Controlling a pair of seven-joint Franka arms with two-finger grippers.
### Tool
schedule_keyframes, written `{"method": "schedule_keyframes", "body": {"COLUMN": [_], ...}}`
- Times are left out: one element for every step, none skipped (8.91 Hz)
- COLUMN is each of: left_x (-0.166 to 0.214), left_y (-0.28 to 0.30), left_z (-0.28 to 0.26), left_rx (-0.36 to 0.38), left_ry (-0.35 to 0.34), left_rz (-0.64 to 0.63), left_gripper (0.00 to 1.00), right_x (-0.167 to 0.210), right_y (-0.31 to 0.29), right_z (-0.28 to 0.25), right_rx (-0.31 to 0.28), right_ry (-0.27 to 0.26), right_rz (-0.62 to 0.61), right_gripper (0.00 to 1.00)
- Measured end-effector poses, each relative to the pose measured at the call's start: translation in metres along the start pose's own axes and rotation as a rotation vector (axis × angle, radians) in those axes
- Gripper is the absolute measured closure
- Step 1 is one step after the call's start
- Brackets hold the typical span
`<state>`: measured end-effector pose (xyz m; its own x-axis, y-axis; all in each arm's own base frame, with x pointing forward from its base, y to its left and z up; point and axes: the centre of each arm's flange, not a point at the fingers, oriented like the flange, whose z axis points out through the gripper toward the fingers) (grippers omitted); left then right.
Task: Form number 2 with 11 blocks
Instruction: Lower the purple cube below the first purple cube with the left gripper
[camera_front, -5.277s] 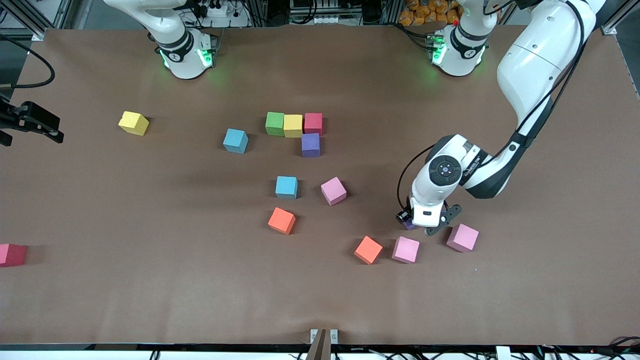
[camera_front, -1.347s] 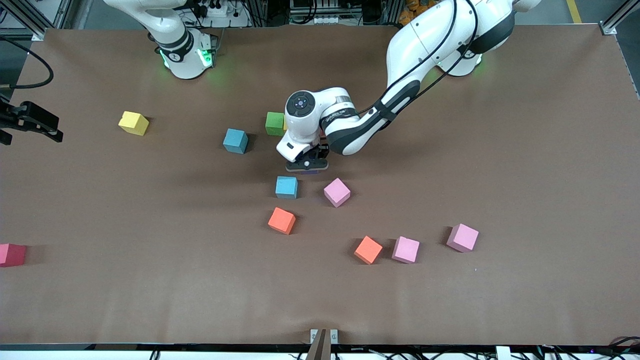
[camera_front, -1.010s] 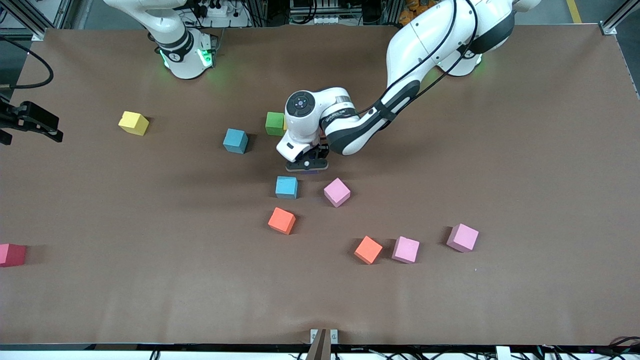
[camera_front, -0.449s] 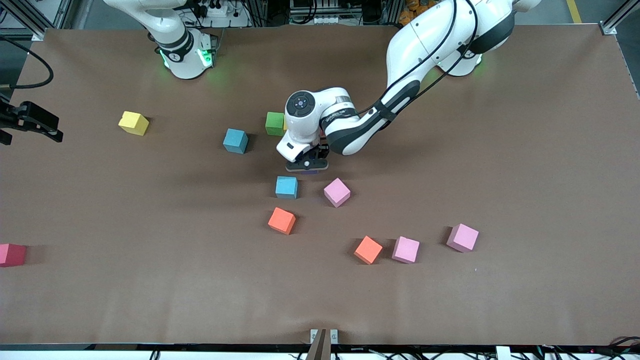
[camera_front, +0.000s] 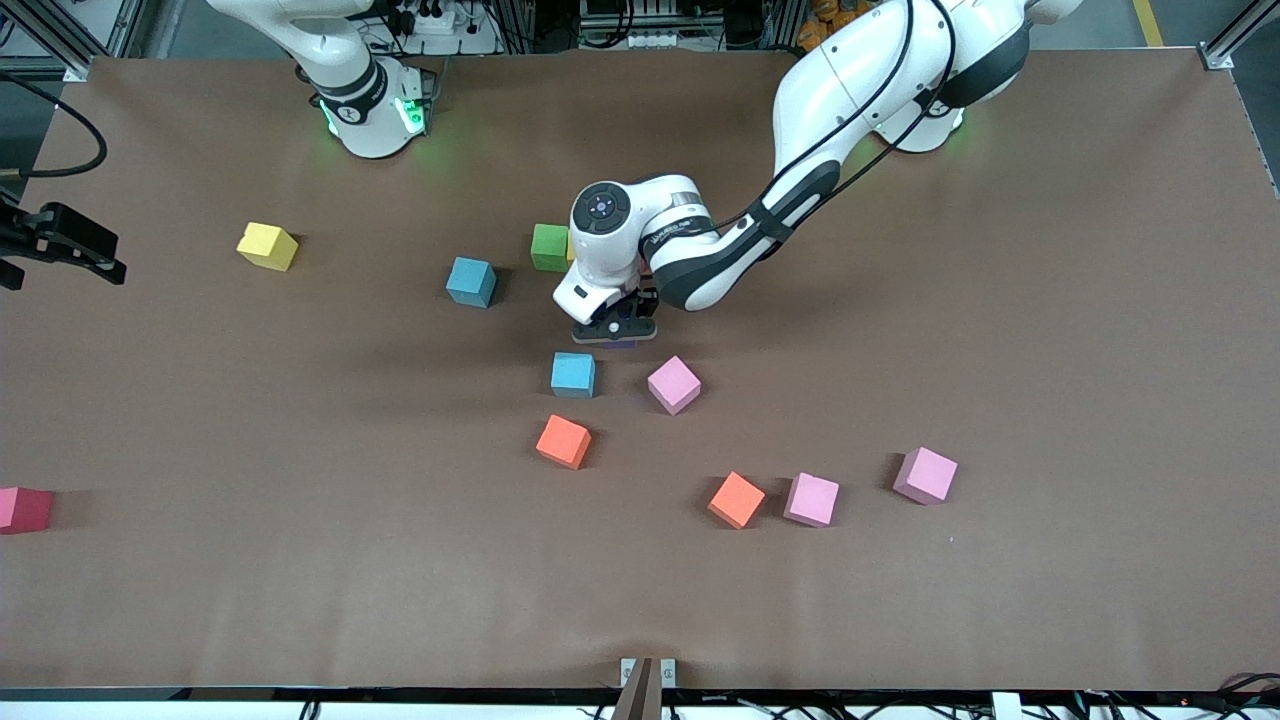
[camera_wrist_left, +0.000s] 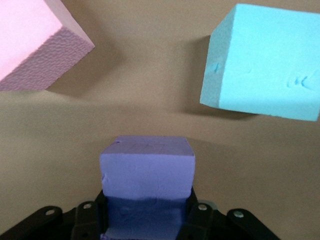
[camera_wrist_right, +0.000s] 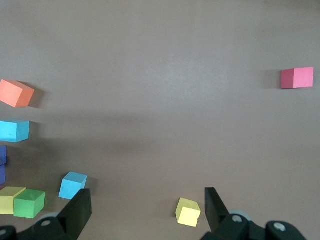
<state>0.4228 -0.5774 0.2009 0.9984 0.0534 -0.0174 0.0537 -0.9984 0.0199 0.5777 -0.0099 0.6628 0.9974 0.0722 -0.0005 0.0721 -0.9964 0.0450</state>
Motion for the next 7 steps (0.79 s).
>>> {"method": "schedule_keyframes", "body": {"left_x": [0.000, -0.001, -0.002, -0.004, -0.007, -0.008, -0.007], "left_y": [0.000, 0.000, -0.001, 0.000, 0.003, 0.006, 0.008], "left_z": [0.000, 0.001, 0.003, 0.002, 0.000, -0.005, -0.012], "left_rx": [0.000, 0.003, 0.008, 0.008, 0.004, -0.002, -0.009], "left_ry": [0.000, -0.001, -0.004, -0.004, -0.002, 0.005, 0.014], "left_rz": [-0.008, -0.021, -0.026, -0.037, -0.046, -0.048, -0.055], "left_gripper": [0.44, 0.38, 0.22, 0.07, 0.00, 0.00, 0.00], "right_x": [0.000, 0.000, 0.000, 0.000, 0.000, 0.000, 0.000], "right_y": [0.000, 0.000, 0.000, 0.000, 0.000, 0.000, 0.000], "right_z": [0.000, 0.000, 0.000, 0.000, 0.000, 0.000, 0.000], "right_rx": [0.000, 0.000, 0.000, 0.000, 0.000, 0.000, 0.000], "right_ry": [0.000, 0.000, 0.000, 0.000, 0.000, 0.000, 0.000], "right_rz": [0.000, 0.000, 0.000, 0.000, 0.000, 0.000, 0.000], "right_gripper": [0.00, 0.00, 0.00, 0.00, 0.00, 0.00, 0.00]}}
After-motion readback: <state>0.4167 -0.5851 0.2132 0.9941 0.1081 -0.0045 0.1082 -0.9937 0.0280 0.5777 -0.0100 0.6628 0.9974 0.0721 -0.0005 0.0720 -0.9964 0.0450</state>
